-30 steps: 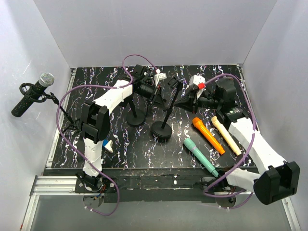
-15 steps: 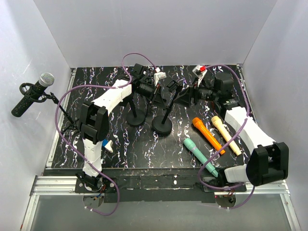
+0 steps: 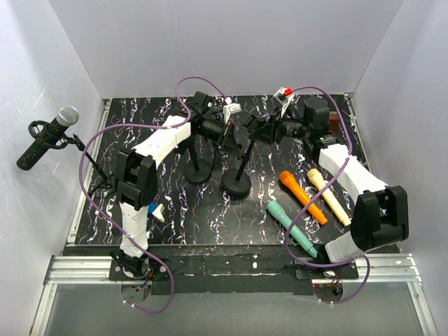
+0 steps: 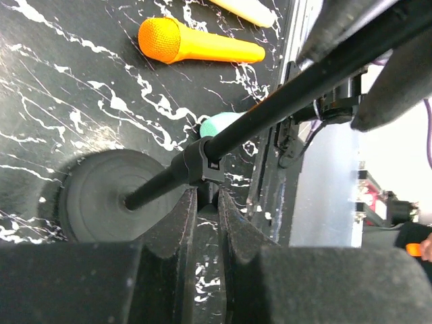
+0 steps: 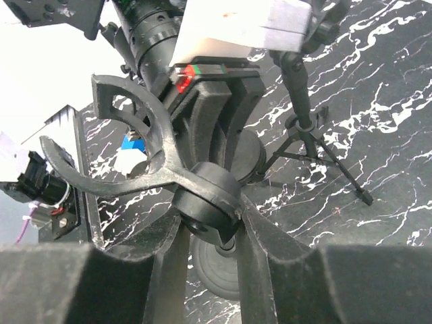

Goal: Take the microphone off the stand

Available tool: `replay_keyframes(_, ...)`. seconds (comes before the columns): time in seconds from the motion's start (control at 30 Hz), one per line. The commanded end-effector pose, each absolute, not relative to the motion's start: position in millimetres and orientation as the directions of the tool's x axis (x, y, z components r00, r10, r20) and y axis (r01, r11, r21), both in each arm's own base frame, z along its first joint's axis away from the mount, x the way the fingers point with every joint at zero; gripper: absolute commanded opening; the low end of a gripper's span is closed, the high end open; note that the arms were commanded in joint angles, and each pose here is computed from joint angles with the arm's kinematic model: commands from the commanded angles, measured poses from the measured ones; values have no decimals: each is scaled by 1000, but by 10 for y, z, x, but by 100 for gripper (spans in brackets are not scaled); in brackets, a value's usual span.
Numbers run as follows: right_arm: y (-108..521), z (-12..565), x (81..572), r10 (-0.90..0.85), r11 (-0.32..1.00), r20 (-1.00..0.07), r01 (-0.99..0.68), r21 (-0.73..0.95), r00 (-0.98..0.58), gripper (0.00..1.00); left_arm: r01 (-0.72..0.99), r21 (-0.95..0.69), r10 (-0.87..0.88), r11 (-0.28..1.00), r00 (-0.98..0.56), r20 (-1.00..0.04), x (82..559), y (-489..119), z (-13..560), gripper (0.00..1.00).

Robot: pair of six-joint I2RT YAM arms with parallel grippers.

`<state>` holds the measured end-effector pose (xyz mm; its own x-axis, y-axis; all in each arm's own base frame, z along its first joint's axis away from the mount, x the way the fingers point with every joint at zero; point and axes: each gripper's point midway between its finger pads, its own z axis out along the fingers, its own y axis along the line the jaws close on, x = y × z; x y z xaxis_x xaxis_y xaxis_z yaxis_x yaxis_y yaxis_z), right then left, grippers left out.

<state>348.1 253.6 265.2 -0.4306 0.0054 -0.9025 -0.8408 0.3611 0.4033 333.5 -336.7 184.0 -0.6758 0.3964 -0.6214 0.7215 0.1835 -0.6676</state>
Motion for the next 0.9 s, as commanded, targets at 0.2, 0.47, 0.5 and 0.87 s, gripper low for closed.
replay_keyframes(0.2,2676,2978,2958,-87,192,-988,-975,107,-126,1,609,-768,285,198,-785,-550,3296,-3325,2404,47)
replay_keyframes(0.47,2621,3060,2995,-44,223,-958,-937,267,-284,1,777,-609,293,159,-626,-723,3253,-3240,2672,61)
replay_keyframes(0.5,2621,3092,3007,-32,225,-946,-925,308,-322,1,823,-546,298,158,-567,-768,3274,-3216,2679,61)
replay_keyframes(0.87,2594,2921,3370,46,361,-802,-739,569,-596,1,855,513,384,79,448,-807,3104,-3164,2580,58)
